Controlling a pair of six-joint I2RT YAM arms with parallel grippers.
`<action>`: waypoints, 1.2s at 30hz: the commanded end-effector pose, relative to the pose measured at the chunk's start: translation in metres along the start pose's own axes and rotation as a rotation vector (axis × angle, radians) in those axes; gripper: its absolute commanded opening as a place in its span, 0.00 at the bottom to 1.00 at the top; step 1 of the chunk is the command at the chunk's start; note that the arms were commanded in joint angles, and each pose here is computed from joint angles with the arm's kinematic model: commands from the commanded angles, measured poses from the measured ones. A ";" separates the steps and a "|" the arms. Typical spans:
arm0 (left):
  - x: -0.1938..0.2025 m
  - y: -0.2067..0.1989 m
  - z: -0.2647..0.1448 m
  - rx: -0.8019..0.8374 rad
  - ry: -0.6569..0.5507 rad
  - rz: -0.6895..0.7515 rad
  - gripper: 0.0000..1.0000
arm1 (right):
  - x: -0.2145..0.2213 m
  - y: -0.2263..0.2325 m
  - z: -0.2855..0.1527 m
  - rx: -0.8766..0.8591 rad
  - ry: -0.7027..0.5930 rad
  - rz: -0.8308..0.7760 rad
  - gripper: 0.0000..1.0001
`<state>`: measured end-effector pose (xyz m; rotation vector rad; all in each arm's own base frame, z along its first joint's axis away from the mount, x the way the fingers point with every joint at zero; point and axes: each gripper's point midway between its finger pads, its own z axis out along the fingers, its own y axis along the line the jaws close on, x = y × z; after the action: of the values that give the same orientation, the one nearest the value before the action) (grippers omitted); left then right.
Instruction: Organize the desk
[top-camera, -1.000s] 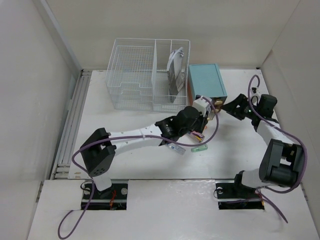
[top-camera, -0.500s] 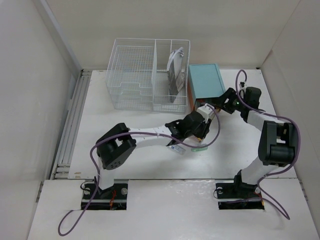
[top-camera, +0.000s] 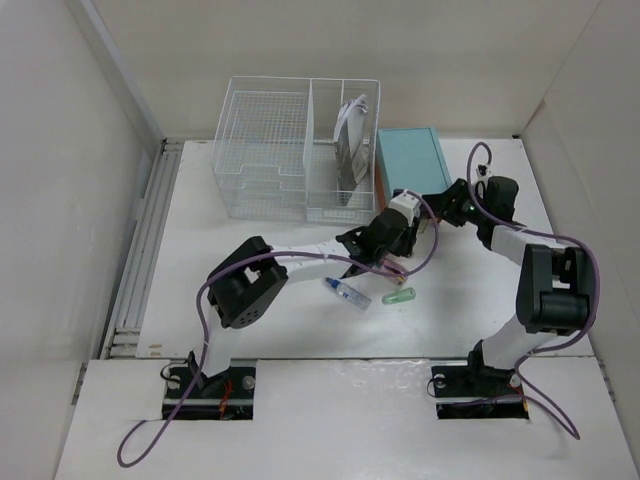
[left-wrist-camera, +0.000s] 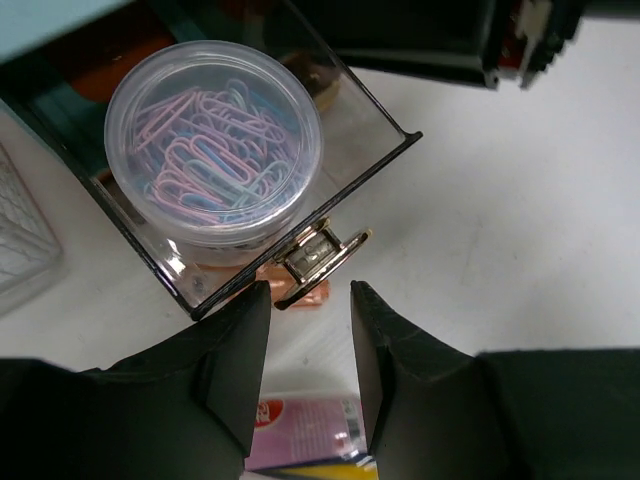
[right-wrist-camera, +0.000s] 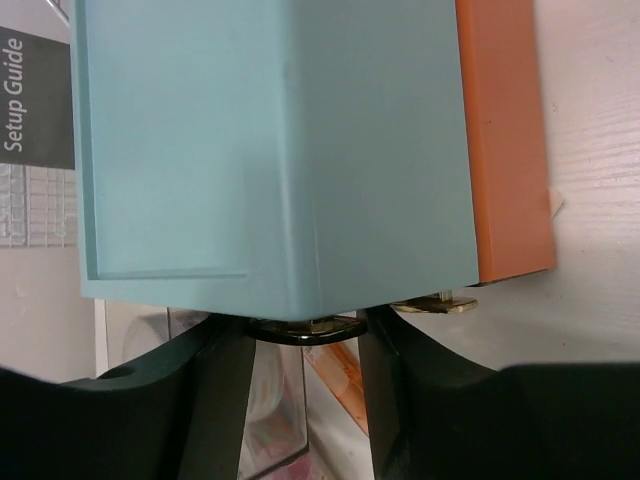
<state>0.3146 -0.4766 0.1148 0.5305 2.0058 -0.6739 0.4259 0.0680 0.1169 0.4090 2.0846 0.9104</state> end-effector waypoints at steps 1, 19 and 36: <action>-0.047 0.006 0.009 -0.045 -0.133 -0.061 0.35 | -0.039 0.022 -0.007 -0.033 -0.179 -0.088 0.24; -0.062 0.049 0.036 -0.145 -0.147 -0.095 0.34 | 0.035 -0.005 -0.076 0.037 -0.009 -0.149 0.24; -0.071 0.060 0.036 -0.141 -0.149 -0.097 0.41 | 0.053 0.014 -0.079 -0.103 0.102 -0.142 0.95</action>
<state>0.3959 -0.4725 0.1079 0.3458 2.0171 -0.5935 0.3279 0.0659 0.1059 0.2697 2.1922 0.9266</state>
